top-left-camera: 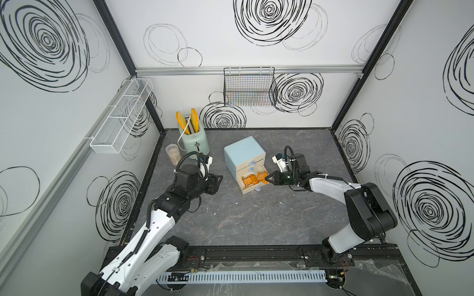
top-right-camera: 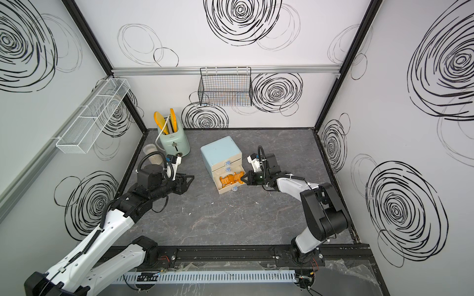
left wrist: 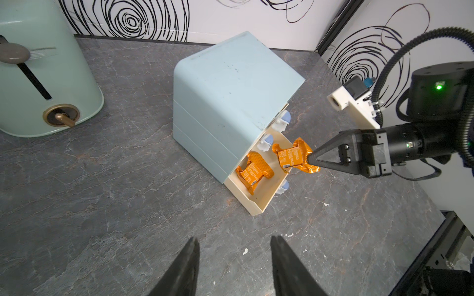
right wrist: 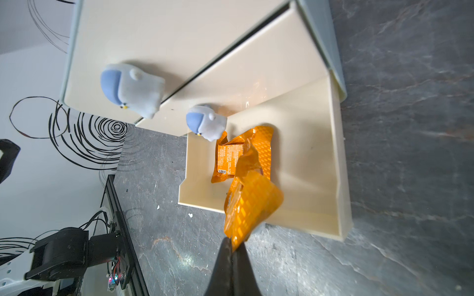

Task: Place the cookies into the drawer by color
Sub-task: Place the cookie in the drawer.

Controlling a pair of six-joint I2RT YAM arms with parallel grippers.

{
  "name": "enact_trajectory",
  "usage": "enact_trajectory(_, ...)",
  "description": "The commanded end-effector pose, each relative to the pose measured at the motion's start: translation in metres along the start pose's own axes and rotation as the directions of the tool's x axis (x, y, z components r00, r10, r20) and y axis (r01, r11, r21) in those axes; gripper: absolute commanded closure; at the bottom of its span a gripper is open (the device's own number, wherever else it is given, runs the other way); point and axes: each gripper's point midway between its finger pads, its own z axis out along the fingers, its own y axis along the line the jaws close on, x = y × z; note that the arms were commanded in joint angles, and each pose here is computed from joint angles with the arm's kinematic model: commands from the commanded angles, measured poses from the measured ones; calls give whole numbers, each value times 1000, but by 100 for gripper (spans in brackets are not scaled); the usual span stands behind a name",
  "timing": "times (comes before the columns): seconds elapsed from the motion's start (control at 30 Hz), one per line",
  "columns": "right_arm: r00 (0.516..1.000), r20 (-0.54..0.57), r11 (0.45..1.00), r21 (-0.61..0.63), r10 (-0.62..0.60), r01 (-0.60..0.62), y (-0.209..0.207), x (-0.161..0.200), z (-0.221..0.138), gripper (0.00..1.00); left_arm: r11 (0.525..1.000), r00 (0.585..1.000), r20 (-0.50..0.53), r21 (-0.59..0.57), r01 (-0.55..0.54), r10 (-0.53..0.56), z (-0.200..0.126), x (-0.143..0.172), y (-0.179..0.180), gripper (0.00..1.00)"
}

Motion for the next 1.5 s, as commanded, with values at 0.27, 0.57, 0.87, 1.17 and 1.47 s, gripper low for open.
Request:
enact_trajectory(0.27,999,-31,1000,-13,14,-14,-7,-13,18,99,1000,1000,22,-3,-15,15,2,-4,2,50)
enact_trajectory(0.57,999,-39,1000,1,18,-18,-14,-17,28,84,1000,1000,15,1,-7,7,3,-3,4,50)
enact_trajectory(0.87,1000,-8,999,38,-16,16,-14,-28,22,64,1000,1000,11,3,-1,1,4,-2,5,50)
enact_trajectory(1.17,984,113,986,109,-140,128,-2,-43,-9,37,1000,1000,-6,15,2,-2,10,-4,4,43)
enact_trajectory(1.47,972,126,971,163,-197,175,-4,-28,-26,34,994,995,31,63,89,-91,22,-34,-6,28)
